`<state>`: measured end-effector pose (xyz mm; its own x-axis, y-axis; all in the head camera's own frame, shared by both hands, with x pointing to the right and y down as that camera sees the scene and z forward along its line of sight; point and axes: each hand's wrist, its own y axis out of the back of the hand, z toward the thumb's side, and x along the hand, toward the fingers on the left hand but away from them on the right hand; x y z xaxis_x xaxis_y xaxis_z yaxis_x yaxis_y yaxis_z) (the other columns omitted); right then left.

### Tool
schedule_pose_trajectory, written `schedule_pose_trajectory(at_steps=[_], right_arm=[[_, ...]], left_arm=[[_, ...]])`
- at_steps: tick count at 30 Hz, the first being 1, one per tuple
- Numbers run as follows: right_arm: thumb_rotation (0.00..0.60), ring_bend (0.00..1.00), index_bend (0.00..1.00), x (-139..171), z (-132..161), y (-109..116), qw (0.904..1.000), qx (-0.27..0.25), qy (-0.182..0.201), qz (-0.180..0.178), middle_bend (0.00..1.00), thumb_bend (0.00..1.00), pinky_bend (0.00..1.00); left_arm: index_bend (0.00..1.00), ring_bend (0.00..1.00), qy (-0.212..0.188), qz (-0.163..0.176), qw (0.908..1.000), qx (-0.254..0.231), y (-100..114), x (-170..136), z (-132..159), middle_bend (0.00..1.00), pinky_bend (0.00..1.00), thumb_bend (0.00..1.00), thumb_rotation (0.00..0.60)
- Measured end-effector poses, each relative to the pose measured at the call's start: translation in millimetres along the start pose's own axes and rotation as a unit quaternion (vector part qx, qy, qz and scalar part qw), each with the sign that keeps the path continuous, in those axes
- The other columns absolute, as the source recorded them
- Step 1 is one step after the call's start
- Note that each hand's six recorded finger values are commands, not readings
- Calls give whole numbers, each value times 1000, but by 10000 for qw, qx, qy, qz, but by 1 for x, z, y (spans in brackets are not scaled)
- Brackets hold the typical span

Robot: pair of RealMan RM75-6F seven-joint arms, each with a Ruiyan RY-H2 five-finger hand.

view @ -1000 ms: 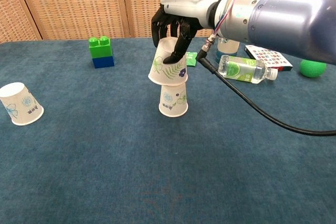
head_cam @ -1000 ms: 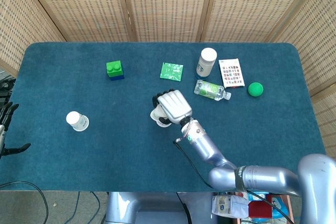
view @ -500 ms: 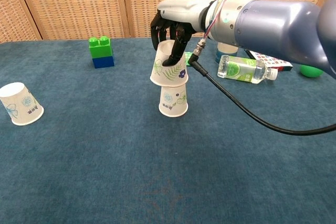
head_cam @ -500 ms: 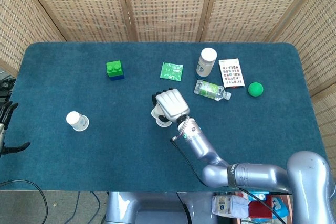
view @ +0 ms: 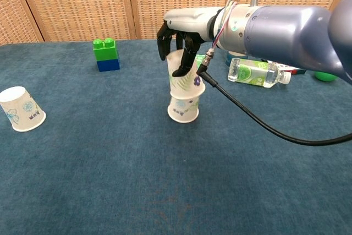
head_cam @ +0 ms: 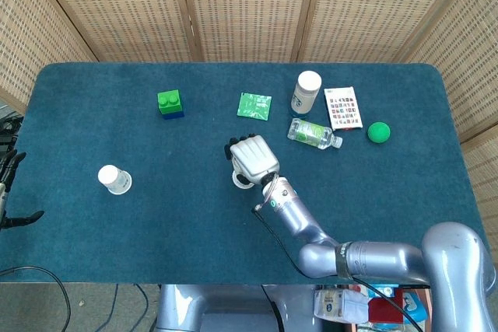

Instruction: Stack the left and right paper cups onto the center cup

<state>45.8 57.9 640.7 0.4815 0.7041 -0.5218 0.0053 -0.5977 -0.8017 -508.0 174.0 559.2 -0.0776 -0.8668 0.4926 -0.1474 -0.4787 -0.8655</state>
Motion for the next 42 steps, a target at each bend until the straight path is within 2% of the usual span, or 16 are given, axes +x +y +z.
schedule_pose_trajectory(at_steps=[4, 9, 15, 18, 20, 22, 24, 27, 29, 34, 38, 42], right_arm=[[600, 161, 341, 1, 2, 4, 10000, -62, 69, -34, 200, 278, 136], [600, 161, 341, 3, -1, 2, 10000, -27, 60, 44, 205, 278, 136], [600, 162, 341, 15, -3, 8, 9998, 39, 185, -49, 202, 272, 136], [600, 128, 330, 28, -9, 14, 9995, 108, 282, -134, 174, 175, 88], [600, 44, 256, 39, -18, 17, 9990, 195, 330, -220, 92, 42, 18], [600, 3, 163, 53, -31, 20, 9982, 336, 356, -354, 22, 0, 0], [600, 0, 88, 66, -45, 23, 9966, 509, 383, -519, 0, 0, 0], [600, 0, 25, 97, -77, 26, 9925, 795, 318, -870, 0, 0, 0], [600, 0, 16, 127, -111, 25, 9899, 823, 113, -1146, 0, 0, 0], [600, 0, 13, 219, -191, 13, 9823, 559, -643, -1668, 0, 0, 0], [600, 0, 13, 277, -223, 0, 9745, 386, -1040, -1948, 0, 0, 0], [600, 0, 13, 308, -229, -10, 9670, 144, -1168, -2258, 0, 0, 0]], left_arm=[[0, 0, 2, -2, 10000, 0, 0, 0, 0, 0, 0, 133, 600], [0, 0, -5, -2, 10000, 8, 0, 0, 0, 0, 0, 133, 600], [0, 0, -32, -16, 10000, 8, -1, 1, 1, 0, 0, 133, 600], [0, 0, -46, -32, 10000, 8, -3, 2, 0, 0, 0, 132, 600], [0, 0, -73, -62, 10000, 7, -4, 4, 0, 0, 0, 133, 600], [0, 0, -107, -95, 9999, 24, -7, 5, 1, 0, 0, 133, 600], [0, 0, -145, -114, 9998, 52, -9, 7, 3, 0, 0, 133, 600], [0, 0, -211, -104, 9997, 103, -10, 10, 7, 0, 0, 133, 600], [0, 0, -250, -92, 9995, 153, -9, 13, 11, 0, 0, 133, 600], [0, 0, -324, -150, 9992, 188, -10, 20, 19, 0, 0, 133, 600], [0, 0, -478, -366, 9982, 77, -17, 32, 30, 0, 0, 133, 600], [0, 0, -770, -672, 9948, -34, -27, 52, 49, 0, 0, 133, 600]])
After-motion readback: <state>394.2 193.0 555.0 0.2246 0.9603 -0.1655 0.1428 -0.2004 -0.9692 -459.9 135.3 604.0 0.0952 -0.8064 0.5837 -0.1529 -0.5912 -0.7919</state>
